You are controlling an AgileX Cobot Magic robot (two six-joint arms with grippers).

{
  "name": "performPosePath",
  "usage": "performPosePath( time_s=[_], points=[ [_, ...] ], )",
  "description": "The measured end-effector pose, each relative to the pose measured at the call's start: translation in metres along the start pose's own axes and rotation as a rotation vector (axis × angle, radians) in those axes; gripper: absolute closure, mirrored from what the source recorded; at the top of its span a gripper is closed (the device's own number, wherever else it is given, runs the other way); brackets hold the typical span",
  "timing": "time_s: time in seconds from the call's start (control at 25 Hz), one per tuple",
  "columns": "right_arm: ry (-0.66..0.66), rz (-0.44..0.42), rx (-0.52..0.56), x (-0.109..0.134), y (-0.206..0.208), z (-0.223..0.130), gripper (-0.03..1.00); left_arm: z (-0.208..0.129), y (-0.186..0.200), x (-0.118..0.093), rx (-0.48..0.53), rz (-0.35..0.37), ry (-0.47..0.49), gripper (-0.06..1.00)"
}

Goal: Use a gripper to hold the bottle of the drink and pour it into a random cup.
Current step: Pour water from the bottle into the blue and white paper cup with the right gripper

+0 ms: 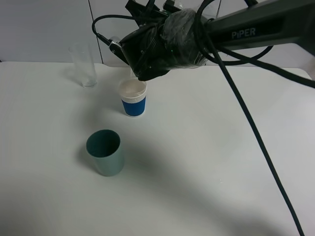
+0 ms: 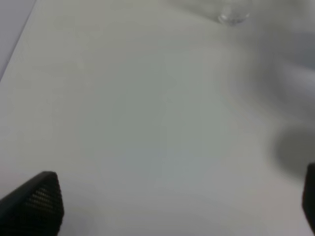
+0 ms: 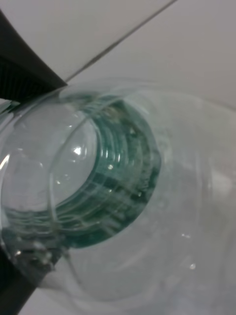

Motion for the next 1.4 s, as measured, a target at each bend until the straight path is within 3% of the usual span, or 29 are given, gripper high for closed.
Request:
performPosePath(
  time_s=[1.24,1.4],
  points=[
    [0.030,-0.050,0.011,-0.0061,0.0001,-0.0012,0.44,0.0000,0.0000,0.0000,0.000,0.000,0.000,-0.04],
    [-0.027,-0.043,0.000,-0.0051,0.0001,-0.0001,0.44,0.0000,0.0000,0.0000,0.000,0.000,0.000,-0.04]
  ],
)
Point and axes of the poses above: a point on each arm's last joint axis where the gripper is mounted, y pointing back along that axis away from the gripper, x along the wrist's bending axis when the last joint is at zero, z = x × y, the point moved 3 cm from there along -y, pointing out along that axis toward the gripper, and after that the axes turned 13 degrees about y, right-handed, at the moved point
